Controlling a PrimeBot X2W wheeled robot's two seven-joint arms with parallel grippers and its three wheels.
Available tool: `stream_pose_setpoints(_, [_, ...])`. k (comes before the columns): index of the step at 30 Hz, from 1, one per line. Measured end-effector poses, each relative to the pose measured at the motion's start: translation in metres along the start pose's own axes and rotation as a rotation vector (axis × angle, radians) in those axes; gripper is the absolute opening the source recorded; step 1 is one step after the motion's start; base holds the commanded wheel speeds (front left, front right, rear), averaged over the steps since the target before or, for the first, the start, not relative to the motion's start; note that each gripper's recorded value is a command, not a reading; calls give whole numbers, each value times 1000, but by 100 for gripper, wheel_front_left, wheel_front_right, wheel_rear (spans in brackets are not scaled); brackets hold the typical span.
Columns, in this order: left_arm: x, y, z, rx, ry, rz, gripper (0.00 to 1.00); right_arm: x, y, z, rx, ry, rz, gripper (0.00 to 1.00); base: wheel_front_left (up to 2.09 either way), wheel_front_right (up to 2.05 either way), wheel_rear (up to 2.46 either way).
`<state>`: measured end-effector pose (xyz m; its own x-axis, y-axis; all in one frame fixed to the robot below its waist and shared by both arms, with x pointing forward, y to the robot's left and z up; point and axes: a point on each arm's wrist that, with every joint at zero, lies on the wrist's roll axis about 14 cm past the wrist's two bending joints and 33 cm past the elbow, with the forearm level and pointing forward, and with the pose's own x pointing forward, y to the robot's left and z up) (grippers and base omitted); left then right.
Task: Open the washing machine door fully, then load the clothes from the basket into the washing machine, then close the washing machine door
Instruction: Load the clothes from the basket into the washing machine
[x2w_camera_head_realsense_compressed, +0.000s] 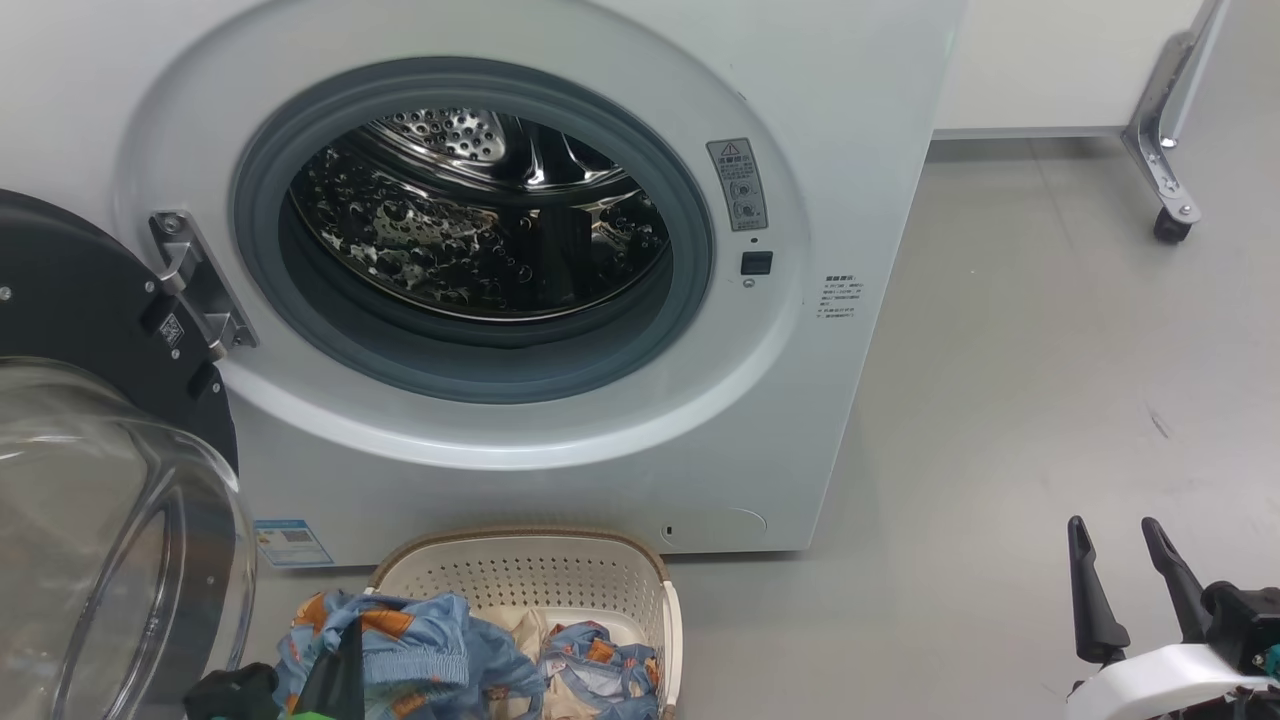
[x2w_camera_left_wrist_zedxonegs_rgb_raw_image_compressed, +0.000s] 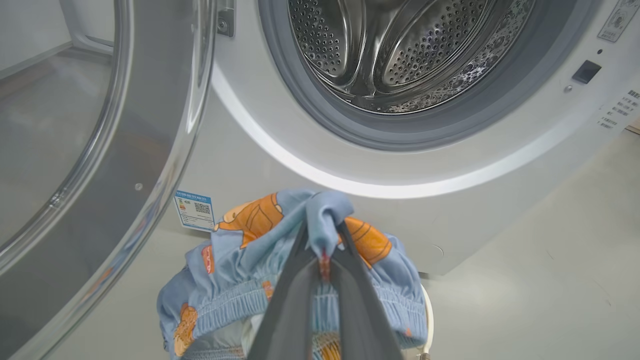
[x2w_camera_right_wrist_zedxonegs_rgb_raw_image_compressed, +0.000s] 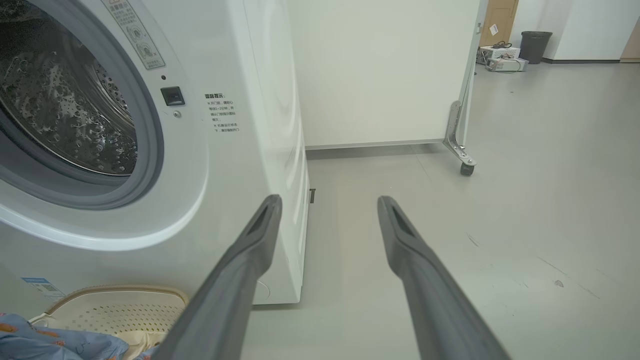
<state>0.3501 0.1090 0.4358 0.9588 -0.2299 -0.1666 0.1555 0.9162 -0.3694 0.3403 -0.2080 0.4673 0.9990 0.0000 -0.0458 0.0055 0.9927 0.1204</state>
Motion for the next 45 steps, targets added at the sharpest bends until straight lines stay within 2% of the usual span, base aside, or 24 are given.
stream_pose_setpoints(10, [-12, -10, 28, 28, -104, -17, 0, -5, 6, 11, 3, -38, 18, 100, 0, 0, 0])
stream_pose_setpoints(22, [-22, -22, 40, 59, -158, -46, 0, -12, 7, 10, 7, -39, 20, 100, 0, 0, 0])
stream_pose_setpoints(45, [-32, -27, 45, 57, -186, -48, 0, -18, 6, 6, 17, -28, 16, 100, 0, 0, 0])
